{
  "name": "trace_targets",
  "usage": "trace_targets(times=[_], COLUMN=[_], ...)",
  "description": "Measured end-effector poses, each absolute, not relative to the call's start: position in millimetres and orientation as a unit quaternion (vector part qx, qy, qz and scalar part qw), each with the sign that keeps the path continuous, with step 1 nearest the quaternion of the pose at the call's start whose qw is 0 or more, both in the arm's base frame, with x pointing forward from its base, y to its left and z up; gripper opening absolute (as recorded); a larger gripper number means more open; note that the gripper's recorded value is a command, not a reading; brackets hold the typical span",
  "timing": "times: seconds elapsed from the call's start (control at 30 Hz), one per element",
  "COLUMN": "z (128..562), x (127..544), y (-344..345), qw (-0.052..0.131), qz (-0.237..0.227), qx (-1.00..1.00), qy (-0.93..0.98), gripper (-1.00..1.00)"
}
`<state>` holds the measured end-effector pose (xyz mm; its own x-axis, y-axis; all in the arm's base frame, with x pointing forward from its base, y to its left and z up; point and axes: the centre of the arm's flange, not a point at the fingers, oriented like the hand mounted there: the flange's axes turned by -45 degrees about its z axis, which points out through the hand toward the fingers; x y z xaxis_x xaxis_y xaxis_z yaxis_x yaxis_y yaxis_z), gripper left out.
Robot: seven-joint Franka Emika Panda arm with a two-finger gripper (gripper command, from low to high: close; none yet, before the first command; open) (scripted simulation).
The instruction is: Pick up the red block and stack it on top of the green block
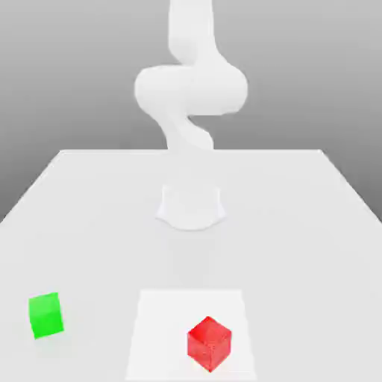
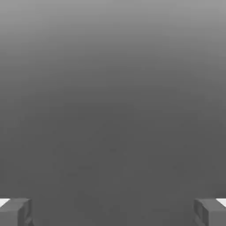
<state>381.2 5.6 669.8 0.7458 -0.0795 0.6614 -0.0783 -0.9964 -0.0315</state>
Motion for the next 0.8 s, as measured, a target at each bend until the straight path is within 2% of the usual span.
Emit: trace_targets(times=[0.2, 0.4, 0.57, 0.8], z=[557, 438, 339, 214], x=[447, 479, 482, 457], y=[12, 14, 17, 28], qw=[-0.003, -0.005, -0.004, 0.000], qz=[-0.266, -0.180, -0.106, -0.008], qx=[-0.955, -0.961, -0.954, -0.932], qy=[0.129, 0.212, 0.279, 0.364], gripper=[0.00, 0.00, 0.00, 0.00])
